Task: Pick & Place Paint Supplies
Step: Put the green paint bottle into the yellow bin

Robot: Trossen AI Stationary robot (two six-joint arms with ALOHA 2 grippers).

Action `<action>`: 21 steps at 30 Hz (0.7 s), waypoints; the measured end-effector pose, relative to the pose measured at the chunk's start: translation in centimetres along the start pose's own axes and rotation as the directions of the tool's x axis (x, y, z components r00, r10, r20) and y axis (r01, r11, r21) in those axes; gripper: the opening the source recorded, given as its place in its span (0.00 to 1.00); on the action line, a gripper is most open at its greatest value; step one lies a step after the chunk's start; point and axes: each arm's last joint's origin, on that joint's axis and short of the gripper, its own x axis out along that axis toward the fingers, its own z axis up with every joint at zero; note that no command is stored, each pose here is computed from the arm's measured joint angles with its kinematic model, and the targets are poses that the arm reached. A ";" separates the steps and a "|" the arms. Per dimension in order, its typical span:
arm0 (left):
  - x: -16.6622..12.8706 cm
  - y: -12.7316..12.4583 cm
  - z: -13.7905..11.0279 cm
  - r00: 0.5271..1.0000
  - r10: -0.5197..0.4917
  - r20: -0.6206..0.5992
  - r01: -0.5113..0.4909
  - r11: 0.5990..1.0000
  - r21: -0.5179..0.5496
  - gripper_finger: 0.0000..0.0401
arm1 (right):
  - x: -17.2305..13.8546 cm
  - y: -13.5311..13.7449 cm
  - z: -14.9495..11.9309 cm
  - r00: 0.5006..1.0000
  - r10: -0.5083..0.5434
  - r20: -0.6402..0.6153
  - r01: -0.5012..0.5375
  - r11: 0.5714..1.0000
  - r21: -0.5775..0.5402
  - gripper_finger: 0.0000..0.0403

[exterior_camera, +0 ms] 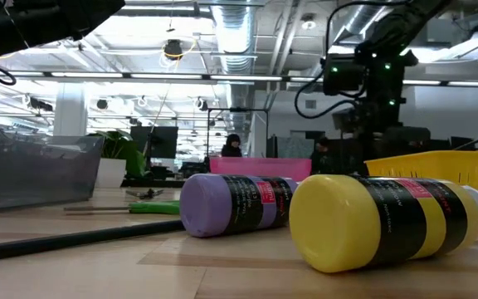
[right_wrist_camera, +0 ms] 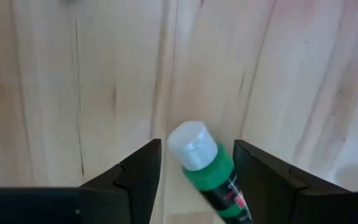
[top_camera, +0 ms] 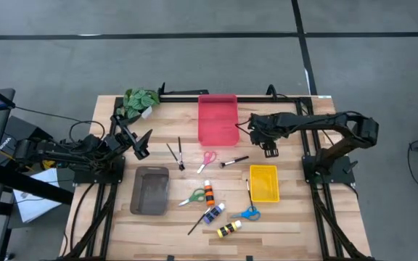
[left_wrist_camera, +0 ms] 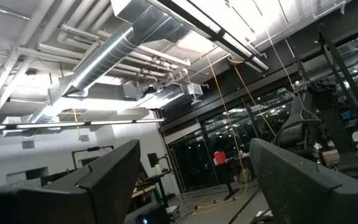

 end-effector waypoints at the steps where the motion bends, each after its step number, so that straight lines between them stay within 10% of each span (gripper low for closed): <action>1: 0.0 0.0 0.0 1.000 0.000 0.000 0.000 1.000 -0.001 0.74 | 0.1 0.2 -0.2 1.000 -0.001 0.002 0.001 1.000 -0.013 0.49; 21: 0.0 0.0 0.0 1.000 0.001 0.000 -0.001 1.000 -0.004 0.74 | 2.2 0.6 -0.3 1.000 -0.008 -0.001 0.008 0.967 -0.255 0.49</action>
